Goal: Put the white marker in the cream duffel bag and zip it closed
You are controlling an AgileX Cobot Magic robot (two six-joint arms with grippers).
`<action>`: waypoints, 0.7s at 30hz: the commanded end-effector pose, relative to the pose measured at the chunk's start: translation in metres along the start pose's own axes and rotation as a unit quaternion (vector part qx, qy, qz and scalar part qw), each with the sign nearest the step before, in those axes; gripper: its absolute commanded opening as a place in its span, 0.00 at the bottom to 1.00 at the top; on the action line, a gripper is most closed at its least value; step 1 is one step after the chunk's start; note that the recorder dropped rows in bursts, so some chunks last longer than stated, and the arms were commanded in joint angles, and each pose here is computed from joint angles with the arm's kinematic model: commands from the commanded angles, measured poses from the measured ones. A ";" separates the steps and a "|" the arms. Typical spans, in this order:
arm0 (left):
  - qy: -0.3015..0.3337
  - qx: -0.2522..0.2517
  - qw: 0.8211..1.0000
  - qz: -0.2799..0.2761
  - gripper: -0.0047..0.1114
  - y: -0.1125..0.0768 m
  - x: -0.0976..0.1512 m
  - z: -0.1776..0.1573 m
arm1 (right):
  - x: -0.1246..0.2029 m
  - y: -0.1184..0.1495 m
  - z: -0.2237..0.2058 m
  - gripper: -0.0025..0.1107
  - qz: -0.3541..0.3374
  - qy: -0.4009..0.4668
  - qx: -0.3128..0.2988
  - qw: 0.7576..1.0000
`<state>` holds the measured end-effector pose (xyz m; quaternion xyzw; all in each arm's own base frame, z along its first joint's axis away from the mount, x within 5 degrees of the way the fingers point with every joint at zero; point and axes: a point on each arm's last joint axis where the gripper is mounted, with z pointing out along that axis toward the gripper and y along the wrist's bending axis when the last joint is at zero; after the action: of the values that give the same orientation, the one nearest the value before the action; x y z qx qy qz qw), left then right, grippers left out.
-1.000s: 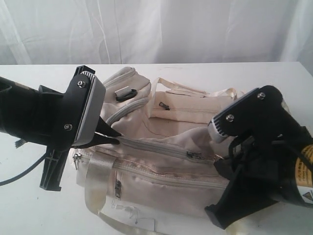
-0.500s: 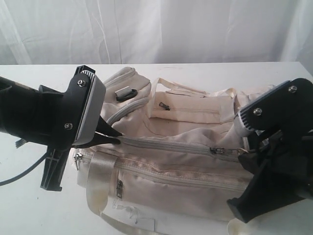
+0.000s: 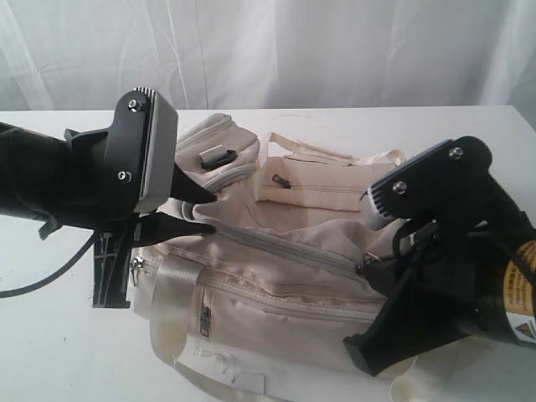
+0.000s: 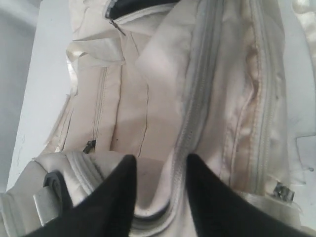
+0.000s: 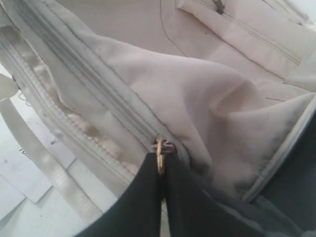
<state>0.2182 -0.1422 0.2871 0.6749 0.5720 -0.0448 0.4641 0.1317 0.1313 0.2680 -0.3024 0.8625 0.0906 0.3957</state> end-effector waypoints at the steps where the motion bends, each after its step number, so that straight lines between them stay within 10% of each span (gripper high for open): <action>1: -0.028 0.007 0.999 -0.025 0.56 -0.002 -0.008 -0.005 | -0.002 0.004 0.006 0.02 0.000 -0.007 -0.012 1.000; 21: -0.084 0.050 0.995 0.020 0.56 -0.022 -0.040 -0.009 | -0.004 0.005 0.007 0.02 -0.005 -0.017 -0.017 1.000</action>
<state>0.1821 -0.1616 0.3055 0.7029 0.5142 -0.1095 0.4791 0.1348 0.1395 0.2658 -0.3097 0.8550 0.1072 0.4021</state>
